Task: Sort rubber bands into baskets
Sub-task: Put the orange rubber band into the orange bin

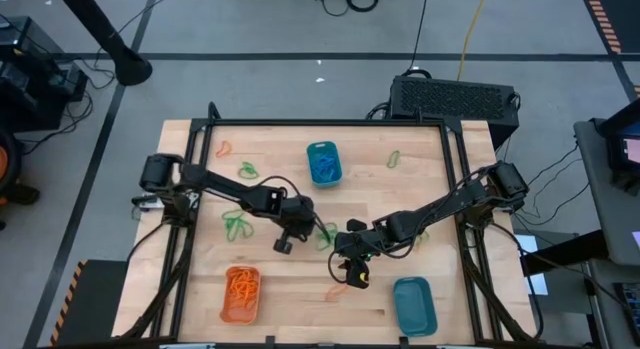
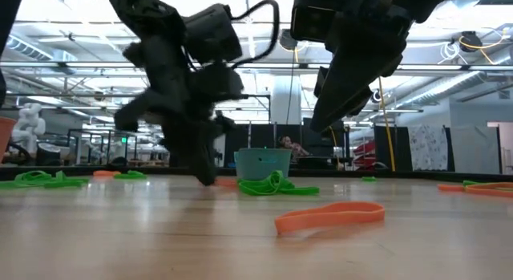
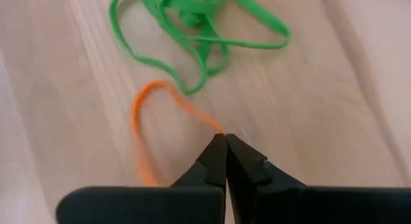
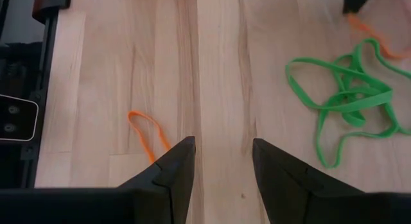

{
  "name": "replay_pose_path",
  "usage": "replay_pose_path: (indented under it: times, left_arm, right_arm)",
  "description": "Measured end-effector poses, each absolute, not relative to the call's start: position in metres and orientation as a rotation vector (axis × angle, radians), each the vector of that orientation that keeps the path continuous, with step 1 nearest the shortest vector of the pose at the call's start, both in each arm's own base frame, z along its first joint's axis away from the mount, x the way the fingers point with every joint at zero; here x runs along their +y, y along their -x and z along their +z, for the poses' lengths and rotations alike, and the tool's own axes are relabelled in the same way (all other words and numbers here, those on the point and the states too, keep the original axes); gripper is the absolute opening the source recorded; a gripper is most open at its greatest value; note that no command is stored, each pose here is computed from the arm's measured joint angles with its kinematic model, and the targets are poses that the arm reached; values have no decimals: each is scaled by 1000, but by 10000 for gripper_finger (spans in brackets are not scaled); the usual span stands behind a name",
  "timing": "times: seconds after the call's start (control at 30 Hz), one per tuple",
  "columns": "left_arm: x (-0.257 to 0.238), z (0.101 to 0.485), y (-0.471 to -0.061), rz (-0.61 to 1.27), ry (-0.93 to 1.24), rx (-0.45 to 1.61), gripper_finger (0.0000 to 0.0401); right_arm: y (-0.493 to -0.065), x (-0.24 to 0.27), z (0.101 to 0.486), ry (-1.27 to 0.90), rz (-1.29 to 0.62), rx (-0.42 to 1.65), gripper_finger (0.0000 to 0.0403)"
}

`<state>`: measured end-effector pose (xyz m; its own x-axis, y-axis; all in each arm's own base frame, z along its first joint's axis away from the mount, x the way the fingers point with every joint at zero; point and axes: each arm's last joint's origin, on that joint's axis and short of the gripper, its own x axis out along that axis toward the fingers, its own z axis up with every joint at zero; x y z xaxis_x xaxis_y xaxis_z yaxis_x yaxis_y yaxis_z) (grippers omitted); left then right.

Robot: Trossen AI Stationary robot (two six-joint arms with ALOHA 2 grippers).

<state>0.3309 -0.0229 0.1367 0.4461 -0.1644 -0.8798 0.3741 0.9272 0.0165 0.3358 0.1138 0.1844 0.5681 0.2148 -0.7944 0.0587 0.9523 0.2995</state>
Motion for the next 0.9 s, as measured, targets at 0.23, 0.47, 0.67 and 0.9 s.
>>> replay_pose_path:
  times: [0.23,0.47,0.67,0.9]
  left_arm:
    - [-37,179,-298,-368,-151,1136,2]
    - [-80,226,-256,-532,-18,1125,1]
    - [-120,260,-217,-585,65,1046,1]
    - [-159,264,-186,-534,105,1063,0]
  right_arm:
    - [-336,114,185,-312,94,962,148]
    - [-338,113,186,-311,92,943,148]
    - [-339,111,186,-284,56,916,148]
    - [-344,108,189,-295,57,875,148]
